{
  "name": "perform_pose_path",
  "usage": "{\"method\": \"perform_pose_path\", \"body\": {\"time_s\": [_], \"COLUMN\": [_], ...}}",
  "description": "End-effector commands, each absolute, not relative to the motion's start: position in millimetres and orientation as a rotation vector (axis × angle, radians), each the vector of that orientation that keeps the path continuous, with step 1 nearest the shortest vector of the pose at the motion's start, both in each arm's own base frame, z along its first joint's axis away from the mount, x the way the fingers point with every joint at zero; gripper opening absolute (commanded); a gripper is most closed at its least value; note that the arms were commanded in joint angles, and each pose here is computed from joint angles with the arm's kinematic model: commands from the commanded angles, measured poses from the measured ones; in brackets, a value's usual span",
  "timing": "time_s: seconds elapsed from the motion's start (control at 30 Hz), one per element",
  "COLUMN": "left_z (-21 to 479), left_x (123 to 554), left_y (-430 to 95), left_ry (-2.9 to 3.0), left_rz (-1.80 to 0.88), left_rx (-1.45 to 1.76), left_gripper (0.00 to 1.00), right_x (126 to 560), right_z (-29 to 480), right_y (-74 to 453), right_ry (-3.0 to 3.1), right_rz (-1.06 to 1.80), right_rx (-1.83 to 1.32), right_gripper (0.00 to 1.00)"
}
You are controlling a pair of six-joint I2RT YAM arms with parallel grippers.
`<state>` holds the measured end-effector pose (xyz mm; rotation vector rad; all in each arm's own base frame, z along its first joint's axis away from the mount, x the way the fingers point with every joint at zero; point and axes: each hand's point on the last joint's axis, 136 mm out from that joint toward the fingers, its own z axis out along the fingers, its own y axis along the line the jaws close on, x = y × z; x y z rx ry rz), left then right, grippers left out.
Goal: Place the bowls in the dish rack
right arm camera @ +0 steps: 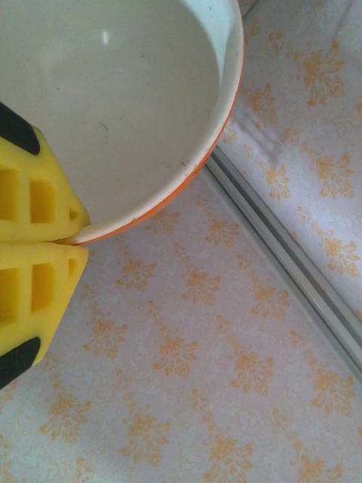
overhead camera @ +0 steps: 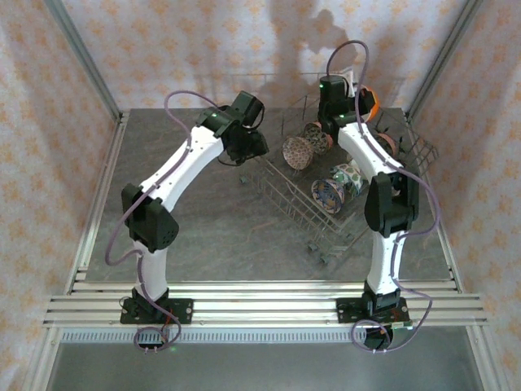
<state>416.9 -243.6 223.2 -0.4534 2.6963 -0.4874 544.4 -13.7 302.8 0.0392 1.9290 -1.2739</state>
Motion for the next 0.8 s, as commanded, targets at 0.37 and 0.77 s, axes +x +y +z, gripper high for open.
{"method": "perform_pose_path", "body": {"time_s": [0.37,0.77], "left_z": [211,213], "left_x": [426,432], "left_y": [-192,-192], "left_ry": [2.72,2.699], "left_rz": [-0.463,-0.557], "left_rx": [-0.501,-0.507], "left_gripper": [0.05,0.25], "right_x": [544,515], "right_z": [339,316], "right_y": [-24,-34], "right_ry": [1.904,2.014], "right_rz": [-1.306,-1.452], "right_rx": [0.143,0.15], "right_gripper": [0.0,0.0]}}
